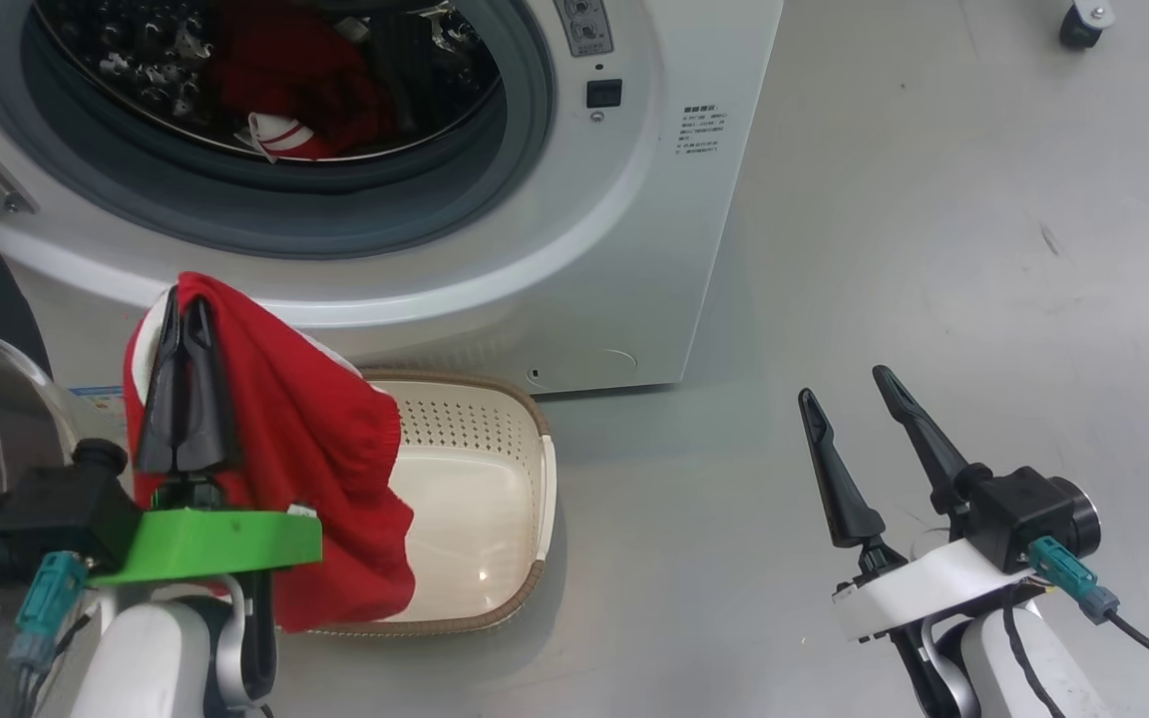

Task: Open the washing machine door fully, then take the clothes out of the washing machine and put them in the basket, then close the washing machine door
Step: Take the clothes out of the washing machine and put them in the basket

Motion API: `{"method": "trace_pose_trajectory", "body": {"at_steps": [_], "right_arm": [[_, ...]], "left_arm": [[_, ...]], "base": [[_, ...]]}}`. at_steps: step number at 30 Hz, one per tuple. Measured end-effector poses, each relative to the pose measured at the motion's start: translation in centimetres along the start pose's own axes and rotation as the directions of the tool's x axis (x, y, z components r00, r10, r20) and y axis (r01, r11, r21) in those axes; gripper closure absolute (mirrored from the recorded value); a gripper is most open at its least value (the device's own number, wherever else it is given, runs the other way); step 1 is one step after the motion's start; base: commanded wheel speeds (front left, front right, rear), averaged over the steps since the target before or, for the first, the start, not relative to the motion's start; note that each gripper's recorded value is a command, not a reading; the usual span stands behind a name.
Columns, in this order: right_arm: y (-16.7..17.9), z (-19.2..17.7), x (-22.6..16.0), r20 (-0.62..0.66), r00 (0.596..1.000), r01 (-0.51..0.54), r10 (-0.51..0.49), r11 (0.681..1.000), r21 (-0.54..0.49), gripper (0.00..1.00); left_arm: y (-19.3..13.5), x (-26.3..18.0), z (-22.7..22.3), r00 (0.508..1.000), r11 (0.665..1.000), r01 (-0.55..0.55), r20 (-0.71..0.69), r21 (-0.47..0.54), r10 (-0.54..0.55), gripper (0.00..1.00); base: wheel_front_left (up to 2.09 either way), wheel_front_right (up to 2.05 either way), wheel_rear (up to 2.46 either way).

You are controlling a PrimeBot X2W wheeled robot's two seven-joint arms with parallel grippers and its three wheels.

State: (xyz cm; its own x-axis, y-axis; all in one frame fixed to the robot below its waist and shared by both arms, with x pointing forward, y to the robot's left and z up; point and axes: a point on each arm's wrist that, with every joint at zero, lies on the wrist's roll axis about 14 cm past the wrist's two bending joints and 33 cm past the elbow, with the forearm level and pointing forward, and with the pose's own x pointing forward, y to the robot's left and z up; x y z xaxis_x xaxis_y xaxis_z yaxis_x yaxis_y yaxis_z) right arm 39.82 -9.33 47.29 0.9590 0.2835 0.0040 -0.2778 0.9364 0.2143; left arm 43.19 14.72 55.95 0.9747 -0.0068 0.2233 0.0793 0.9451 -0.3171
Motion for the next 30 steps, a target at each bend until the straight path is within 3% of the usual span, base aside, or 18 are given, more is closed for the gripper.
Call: {"method": "trace_pose_trajectory", "body": {"at_steps": [17, 30], "right_arm": [[-1.5, -1.6, 1.1, -0.033, 0.999, 0.031, -0.03, 0.999, 0.016, 0.0], [-3.6, -4.1, 2.6, -0.079, 0.994, 0.073, -0.071, 0.997, 0.024, 0.0]], "left_arm": [[-1.0, -2.4, -10.0, 0.953, 1.0, 0.018, -0.302, -0.016, -0.022, 1.0], [1.3, -2.4, -19.0, 0.858, 0.999, -0.04, -0.513, -0.003, 0.033, 1.0]], "base": [[0.0, 0.0, 0.0], [0.0, 0.0, 0.0]]}}
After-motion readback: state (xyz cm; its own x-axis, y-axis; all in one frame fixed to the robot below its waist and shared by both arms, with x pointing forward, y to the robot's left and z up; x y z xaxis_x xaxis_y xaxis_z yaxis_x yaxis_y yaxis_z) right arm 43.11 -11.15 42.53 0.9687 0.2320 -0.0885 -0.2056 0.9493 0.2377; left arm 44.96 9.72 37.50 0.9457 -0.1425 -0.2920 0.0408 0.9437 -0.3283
